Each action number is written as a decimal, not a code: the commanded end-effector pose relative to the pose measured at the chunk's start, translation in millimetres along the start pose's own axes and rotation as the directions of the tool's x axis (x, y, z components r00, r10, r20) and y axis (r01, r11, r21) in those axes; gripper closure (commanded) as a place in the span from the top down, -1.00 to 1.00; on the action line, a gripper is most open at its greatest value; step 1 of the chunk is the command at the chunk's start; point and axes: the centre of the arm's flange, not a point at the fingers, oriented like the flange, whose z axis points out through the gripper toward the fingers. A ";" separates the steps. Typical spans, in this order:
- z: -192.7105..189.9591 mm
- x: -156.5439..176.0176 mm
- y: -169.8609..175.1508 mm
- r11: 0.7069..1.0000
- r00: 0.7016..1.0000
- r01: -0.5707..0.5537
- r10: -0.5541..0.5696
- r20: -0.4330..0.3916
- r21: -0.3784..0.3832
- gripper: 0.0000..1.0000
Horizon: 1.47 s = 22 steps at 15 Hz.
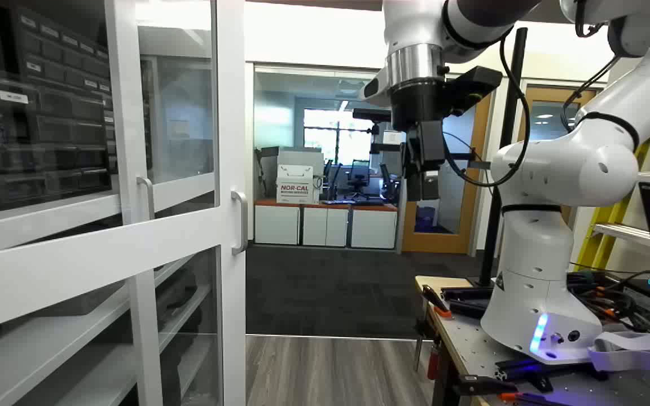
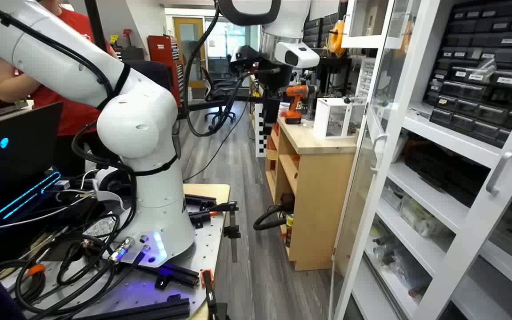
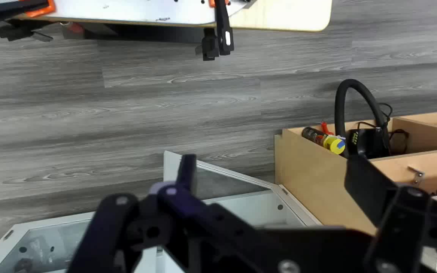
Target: Push and close the glass door
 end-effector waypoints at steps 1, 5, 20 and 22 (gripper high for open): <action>0.0 0.0 0.0 1.000 1.000 0.000 0.000 0.000 0.000 1.00; 0.0 0.0 0.0 1.000 1.000 0.000 0.000 0.000 0.000 1.00; 3.5 10.1 -7.7 0.999 1.000 0.002 -0.002 -0.013 -0.046 1.00; 4.1 14.4 -12.3 0.997 0.999 -0.013 0.010 -0.045 -0.071 1.00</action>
